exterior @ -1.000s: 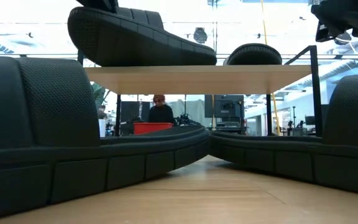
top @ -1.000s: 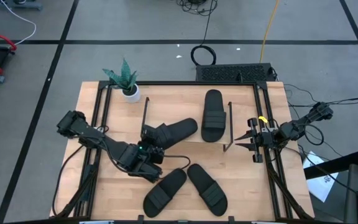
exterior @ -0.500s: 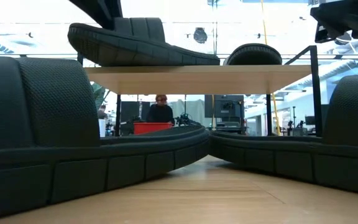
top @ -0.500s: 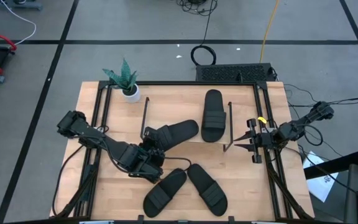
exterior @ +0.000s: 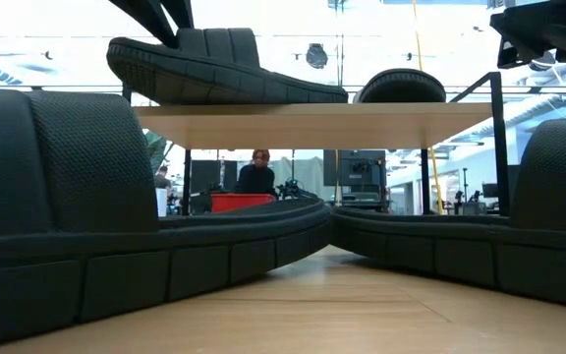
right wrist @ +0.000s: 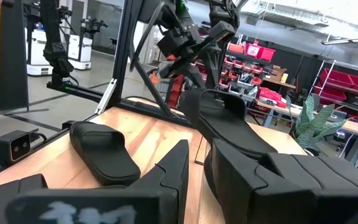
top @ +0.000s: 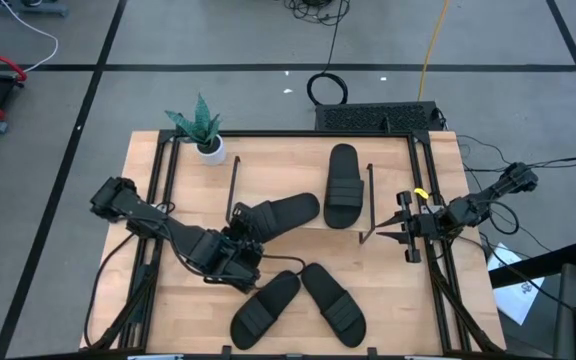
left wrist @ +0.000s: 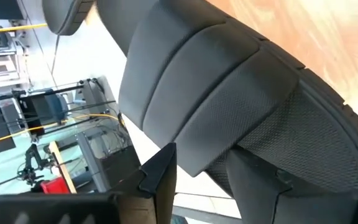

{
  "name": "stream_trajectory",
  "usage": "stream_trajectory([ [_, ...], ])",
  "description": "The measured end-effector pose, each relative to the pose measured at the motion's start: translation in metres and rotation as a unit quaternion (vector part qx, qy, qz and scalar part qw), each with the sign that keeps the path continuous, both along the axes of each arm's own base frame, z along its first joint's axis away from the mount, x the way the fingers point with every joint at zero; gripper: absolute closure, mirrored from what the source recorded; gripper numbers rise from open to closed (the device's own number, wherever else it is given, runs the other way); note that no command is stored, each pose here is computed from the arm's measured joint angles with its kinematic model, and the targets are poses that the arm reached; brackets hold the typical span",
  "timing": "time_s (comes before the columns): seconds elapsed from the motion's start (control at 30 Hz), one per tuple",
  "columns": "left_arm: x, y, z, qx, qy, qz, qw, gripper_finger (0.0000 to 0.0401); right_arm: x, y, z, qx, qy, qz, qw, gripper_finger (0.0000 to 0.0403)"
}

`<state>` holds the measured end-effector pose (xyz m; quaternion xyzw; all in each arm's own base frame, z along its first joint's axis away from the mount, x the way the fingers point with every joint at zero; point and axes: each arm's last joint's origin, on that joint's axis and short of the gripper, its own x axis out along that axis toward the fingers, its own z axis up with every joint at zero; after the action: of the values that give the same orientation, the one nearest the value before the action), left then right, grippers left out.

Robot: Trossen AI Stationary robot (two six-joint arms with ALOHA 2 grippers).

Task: Pick and place slides into the shelf
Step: Put the top left black slide on the shelf

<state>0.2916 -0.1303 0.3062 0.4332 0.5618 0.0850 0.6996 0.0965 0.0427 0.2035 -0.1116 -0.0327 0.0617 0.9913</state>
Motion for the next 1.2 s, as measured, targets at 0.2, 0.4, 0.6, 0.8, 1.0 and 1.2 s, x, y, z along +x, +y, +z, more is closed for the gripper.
stream_trajectory([
  [0.2,-0.004,0.001,0.009,-0.011,-0.021,0.001,1.0,0.0256,0.0,0.0,0.0,-0.001,0.0,0.0,1.0,0.0339],
  [0.4,-0.005,0.001,0.009,-0.064,-0.026,0.029,0.997,0.0256,0.0,0.0,0.0,-0.001,0.0,0.0,1.0,0.0339],
  [0.6,-0.005,0.001,0.009,-0.078,-0.032,0.039,0.996,0.0256,0.0,0.0,0.0,-0.001,0.0,0.0,1.0,0.0339],
  [0.8,-0.001,0.009,0.009,-0.066,-0.037,0.051,0.996,0.0256,0.0,0.0,0.0,0.0,0.0,0.0,1.0,0.0339],
  [1.0,-0.002,0.013,0.009,-0.06,-0.024,0.056,0.996,0.0256,0.0,0.0,0.0,0.0,0.0,0.0,1.0,0.0339],
  [1.2,-0.011,0.01,0.012,-0.058,0.002,0.046,0.997,0.0256,0.0,0.0,0.0,0.0,0.0,0.0,1.0,0.0339],
])
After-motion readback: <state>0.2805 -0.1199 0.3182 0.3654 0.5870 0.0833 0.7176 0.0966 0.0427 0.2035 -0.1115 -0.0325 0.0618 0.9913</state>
